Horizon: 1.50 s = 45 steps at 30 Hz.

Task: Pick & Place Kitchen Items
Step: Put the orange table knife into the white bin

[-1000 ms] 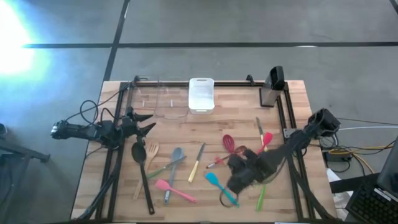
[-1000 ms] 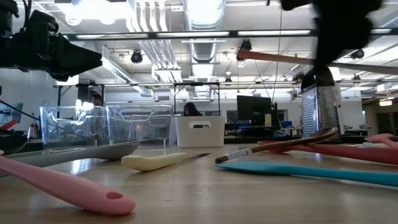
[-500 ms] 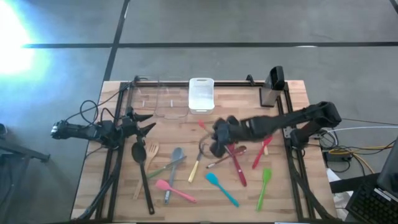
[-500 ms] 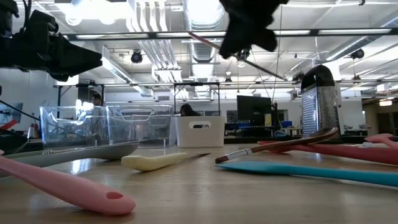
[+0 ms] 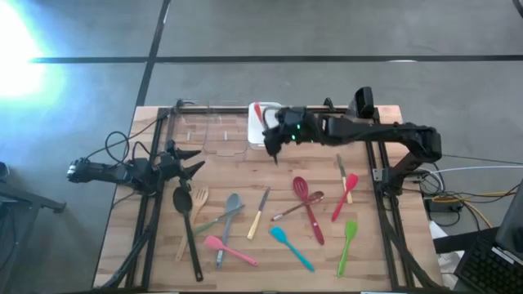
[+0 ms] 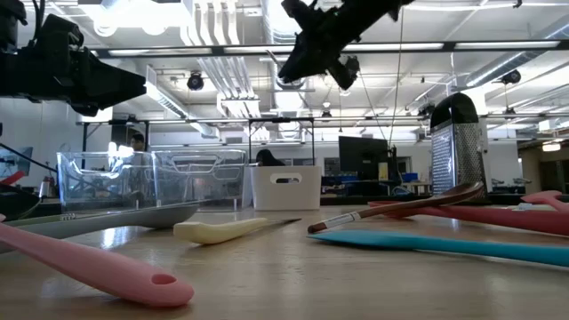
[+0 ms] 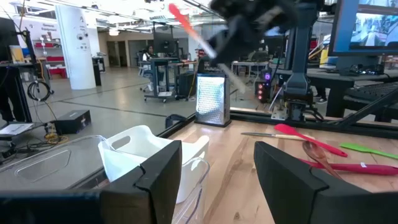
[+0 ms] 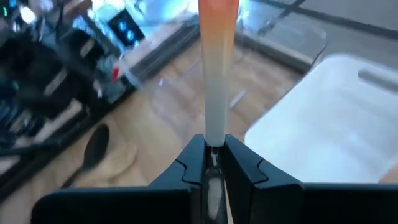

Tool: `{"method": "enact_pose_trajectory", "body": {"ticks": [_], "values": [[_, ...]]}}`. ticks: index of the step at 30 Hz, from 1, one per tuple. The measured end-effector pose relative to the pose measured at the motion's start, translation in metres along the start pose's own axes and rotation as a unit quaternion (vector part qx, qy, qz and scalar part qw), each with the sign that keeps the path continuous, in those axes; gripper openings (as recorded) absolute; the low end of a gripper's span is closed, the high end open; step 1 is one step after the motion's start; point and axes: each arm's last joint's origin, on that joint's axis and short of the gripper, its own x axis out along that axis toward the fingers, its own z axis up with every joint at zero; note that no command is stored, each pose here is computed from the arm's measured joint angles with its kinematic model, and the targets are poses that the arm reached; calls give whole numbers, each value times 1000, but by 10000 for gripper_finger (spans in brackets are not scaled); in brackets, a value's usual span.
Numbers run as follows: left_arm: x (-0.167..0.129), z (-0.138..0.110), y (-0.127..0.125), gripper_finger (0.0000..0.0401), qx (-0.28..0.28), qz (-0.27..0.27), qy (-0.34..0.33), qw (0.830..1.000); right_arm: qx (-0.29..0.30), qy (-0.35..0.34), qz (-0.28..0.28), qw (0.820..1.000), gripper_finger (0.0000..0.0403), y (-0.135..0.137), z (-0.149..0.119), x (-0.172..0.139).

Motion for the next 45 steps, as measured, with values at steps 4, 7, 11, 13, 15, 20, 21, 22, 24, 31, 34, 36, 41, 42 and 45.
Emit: {"method": "enact_pose_trajectory", "body": {"ticks": [4, 7, 11, 13, 15, 20, 21, 22, 24, 31, 34, 36, 41, 42, 45], "values": [[0, 0, 0, 204, 0, 0, 0, 1000, 24, -29, -6, 999, 22, -25, 17, 11], [0, 0, 0, 204, 0, 0, 0, 1000, 36, -45, -21, 998, 22, -42, 23, 22], [0, 0, 0, 204, 0, 0, 0, 1000, 49, -46, -34, 997, 22, -65, 25, 40], [0, 0, 0, 204, 0, 0, 0, 1000, 55, -47, -42, 996, 22, -74, 26, 48], [0, 0, 0, 204, 0, 0, 0, 1000, 60, -44, -53, 996, 22, -82, 27, 56], [0, 0, 0, 204, 0, 0, 0, 1000, 64, -49, -60, 995, 22, -90, 37, 75], [0, 0, 0, 204, 0, 0, 0, 1000, 63, -48, -60, 995, 22, -92, 40, 79], [0, 0, 0, 204, 0, 0, 0, 1000, 59, -41, -62, 995, 22, -93, 41, 84], [0, 0, 0, 204, 0, 0, 0, 1000, 50, -22, -72, 996, 22, -96, 43, 94], [0, 0, 0, 204, 0, 0, 0, 1000, 35, 70, -149, 986, 22, -106, 42, 120], [0, 0, 0, 204, 0, 0, 0, 1000, 24, 84, -154, 984, 22, -108, 40, 130], [0, 0, 0, 204, 0, 0, 0, 1000, 22, 85, -154, 984, 22, -109, 39, 134], [0, 0, 0, 204, 0, 0, 0, 1000, 24, 104, -163, 981, 22, -114, 29, 142], [0, 0, 0, 204, 0, 0, 0, 1000, 25, 107, -166, 980, 22, -115, 28, 143], [0, 0, 0, 204, 0, 0, 0, 1000, 25, 108, -177, 978, 22, -117, 27, 143]]}}
